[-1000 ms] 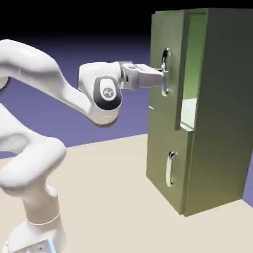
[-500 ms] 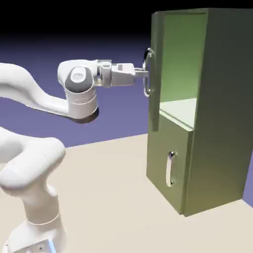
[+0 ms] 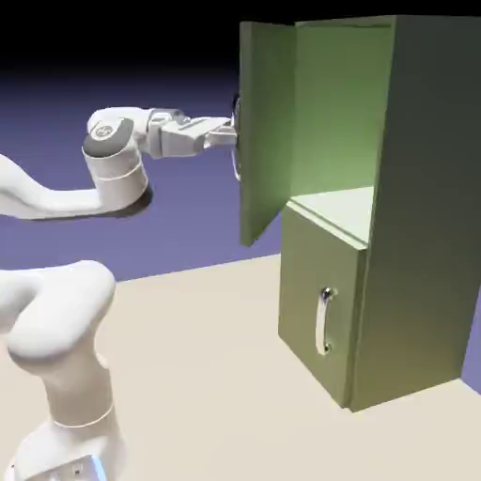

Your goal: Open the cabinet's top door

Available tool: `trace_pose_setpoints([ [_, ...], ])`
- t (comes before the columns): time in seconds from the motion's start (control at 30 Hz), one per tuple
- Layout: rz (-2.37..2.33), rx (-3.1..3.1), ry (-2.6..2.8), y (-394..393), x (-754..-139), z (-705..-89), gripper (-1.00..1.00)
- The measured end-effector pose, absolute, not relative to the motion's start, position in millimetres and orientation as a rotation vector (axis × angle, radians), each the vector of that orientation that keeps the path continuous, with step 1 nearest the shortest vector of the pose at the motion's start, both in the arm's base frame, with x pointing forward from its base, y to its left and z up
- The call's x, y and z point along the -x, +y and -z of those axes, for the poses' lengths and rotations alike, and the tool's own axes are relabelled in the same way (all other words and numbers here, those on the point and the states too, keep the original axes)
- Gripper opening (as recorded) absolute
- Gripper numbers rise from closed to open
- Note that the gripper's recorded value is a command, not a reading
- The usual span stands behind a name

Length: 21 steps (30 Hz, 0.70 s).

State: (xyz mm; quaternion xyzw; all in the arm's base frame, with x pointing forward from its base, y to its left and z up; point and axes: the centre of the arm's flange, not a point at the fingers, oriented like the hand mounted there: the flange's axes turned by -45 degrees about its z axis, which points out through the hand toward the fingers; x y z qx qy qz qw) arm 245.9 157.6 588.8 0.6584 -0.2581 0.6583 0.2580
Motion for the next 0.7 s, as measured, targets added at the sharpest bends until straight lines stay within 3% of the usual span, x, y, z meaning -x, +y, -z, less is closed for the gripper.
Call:
trace_pose_setpoints([
  [0.7,-1.403,-1.403,-1.072,315.3,-243.8,-588.8,-1.00],
])
